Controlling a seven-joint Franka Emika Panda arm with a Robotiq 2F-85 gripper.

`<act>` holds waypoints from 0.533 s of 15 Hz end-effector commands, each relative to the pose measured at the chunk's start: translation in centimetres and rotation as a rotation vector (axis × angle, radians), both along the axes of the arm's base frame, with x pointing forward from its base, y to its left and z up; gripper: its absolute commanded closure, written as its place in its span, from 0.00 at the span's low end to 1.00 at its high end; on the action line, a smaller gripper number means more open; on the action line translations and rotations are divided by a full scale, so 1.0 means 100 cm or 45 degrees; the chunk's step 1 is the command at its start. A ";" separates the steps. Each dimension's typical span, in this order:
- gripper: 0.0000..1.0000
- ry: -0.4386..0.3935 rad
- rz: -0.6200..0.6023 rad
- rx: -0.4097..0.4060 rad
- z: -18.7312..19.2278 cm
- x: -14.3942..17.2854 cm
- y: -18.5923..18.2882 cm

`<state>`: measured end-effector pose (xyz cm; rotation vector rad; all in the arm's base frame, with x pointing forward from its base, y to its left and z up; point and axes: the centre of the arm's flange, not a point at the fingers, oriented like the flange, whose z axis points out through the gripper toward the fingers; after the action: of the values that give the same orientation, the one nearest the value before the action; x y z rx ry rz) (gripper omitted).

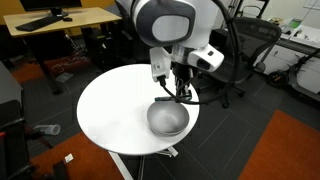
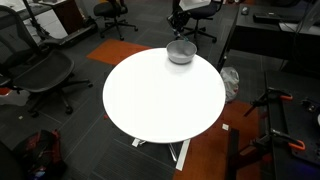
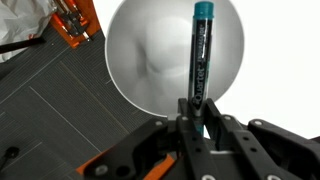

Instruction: Take the blue pen out of the grey bowl

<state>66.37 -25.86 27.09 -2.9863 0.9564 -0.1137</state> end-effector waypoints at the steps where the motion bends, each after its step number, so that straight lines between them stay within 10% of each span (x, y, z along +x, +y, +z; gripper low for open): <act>1: 0.95 0.049 0.068 0.040 0.046 -0.031 0.021; 8: 0.95 0.020 0.196 -0.021 0.115 -0.065 0.062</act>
<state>63.28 -22.16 35.56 -3.0327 0.8170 -0.0847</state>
